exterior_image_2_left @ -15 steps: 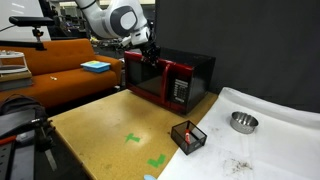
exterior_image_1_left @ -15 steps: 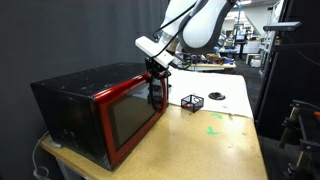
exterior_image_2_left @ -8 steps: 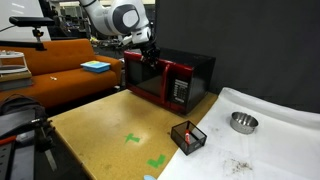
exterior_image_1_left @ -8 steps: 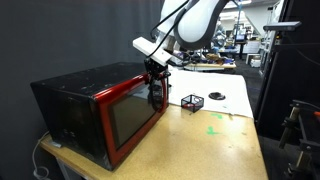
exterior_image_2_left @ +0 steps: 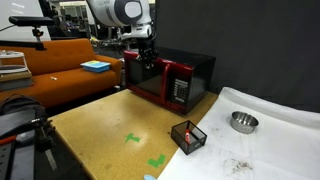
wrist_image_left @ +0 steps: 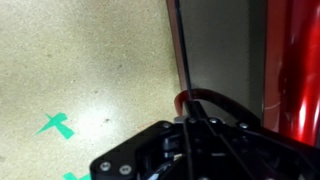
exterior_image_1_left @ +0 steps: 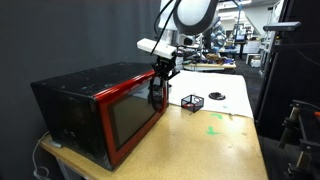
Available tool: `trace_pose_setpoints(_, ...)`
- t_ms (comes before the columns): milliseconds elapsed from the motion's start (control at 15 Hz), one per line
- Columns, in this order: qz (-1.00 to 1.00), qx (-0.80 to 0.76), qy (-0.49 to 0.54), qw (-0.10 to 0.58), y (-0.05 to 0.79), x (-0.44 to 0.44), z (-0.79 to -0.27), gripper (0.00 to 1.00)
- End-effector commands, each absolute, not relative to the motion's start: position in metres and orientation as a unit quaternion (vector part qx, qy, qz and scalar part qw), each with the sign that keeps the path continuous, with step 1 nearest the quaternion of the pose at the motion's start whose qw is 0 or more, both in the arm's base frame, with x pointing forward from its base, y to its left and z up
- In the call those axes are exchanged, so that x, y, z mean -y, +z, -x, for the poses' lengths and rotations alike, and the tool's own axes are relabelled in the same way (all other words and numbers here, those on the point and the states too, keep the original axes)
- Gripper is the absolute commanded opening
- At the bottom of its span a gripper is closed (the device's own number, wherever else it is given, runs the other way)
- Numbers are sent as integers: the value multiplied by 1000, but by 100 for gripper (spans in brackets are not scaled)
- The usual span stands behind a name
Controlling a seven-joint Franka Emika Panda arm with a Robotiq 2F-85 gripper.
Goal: Close the microwave door
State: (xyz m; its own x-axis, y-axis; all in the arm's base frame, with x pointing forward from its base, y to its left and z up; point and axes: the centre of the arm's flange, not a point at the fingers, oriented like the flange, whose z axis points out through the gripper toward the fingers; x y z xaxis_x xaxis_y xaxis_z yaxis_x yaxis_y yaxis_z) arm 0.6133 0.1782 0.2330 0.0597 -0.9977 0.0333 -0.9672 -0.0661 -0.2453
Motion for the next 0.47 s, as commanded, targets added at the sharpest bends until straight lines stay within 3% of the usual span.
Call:
trace_pose_setpoints(0, 715, -694, -68, 44, 263, -166, -595, 0)
trace_pose_setpoints(400, 707, -706, -50, 5, 315, -157, -558, 0)
